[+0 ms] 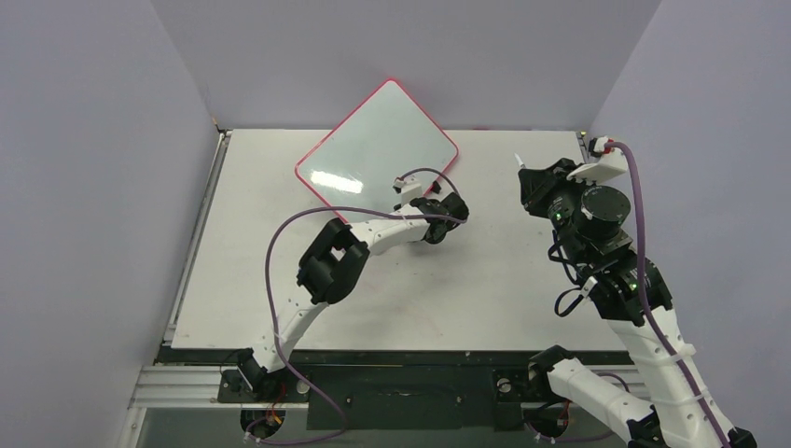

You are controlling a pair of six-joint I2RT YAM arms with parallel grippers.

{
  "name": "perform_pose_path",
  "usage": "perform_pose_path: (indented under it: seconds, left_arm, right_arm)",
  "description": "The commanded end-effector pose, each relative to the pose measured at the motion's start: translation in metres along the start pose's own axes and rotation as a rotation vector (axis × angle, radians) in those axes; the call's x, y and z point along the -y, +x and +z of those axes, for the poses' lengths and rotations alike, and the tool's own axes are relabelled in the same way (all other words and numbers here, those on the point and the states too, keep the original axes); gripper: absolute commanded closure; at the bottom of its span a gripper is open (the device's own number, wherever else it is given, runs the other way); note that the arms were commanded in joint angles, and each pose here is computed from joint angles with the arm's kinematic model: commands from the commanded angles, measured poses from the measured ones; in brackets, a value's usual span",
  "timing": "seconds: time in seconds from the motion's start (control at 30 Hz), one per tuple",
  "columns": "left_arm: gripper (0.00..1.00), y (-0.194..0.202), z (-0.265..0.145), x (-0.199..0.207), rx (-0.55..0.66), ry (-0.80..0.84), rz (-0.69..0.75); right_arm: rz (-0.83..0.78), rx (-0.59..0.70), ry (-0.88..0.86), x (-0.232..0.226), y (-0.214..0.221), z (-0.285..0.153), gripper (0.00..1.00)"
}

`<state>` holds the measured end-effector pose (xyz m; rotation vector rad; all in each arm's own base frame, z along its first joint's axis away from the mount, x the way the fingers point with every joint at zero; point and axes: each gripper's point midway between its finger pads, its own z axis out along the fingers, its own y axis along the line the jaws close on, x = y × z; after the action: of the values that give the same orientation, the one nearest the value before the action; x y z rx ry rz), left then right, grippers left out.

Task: Write a sentence on the whiteboard
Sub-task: Adjust the whiteboard at the center of the board.

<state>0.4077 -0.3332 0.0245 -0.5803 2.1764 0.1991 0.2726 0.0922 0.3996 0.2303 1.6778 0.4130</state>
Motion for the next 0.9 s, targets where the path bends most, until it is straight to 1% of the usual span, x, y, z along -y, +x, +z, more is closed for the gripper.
perform_pose_path:
  seconds: [0.0, 0.1, 0.2, 0.23, 0.43, 0.47, 0.63, 0.87]
  left_arm:
    - [0.83, -0.021, 0.012, -0.029, 0.046, -0.081, -0.001]
    - [0.89, -0.020, 0.013, -0.034, 0.050, -0.090, 0.012]
    - [0.99, -0.018, 0.013, -0.039, 0.050, -0.098, 0.021]
    - [1.00, -0.019, 0.012, -0.040, 0.050, -0.096, 0.020]
    - [1.00, -0.016, 0.007, -0.058, 0.058, -0.100, 0.030]
    - [1.00, -0.010, 0.008, -0.066, 0.054, -0.111, 0.048]
    - [1.00, -0.007, 0.002, -0.085, 0.054, -0.105, 0.054]
    - [1.00, 0.014, -0.005, -0.115, 0.033, -0.093, 0.109]
  right_arm:
    - [0.015, 0.006, -0.015, -0.002, -0.001, 0.001, 1.00]
    - [0.019, 0.003, -0.021, -0.003, 0.000, 0.001, 1.00]
    - [0.025, 0.000, -0.025, -0.004, 0.000, 0.001, 1.00]
    - [0.026, 0.000, -0.025, -0.004, 0.001, 0.001, 1.00]
    - [0.045, -0.002, -0.026, -0.003, 0.003, -0.001, 1.00]
    - [0.047, -0.001, -0.027, -0.003, 0.003, -0.002, 1.00]
    - [0.068, -0.007, -0.022, -0.001, 0.008, -0.002, 1.00]
    - [0.087, -0.013, -0.017, 0.001, 0.013, -0.004, 1.00]
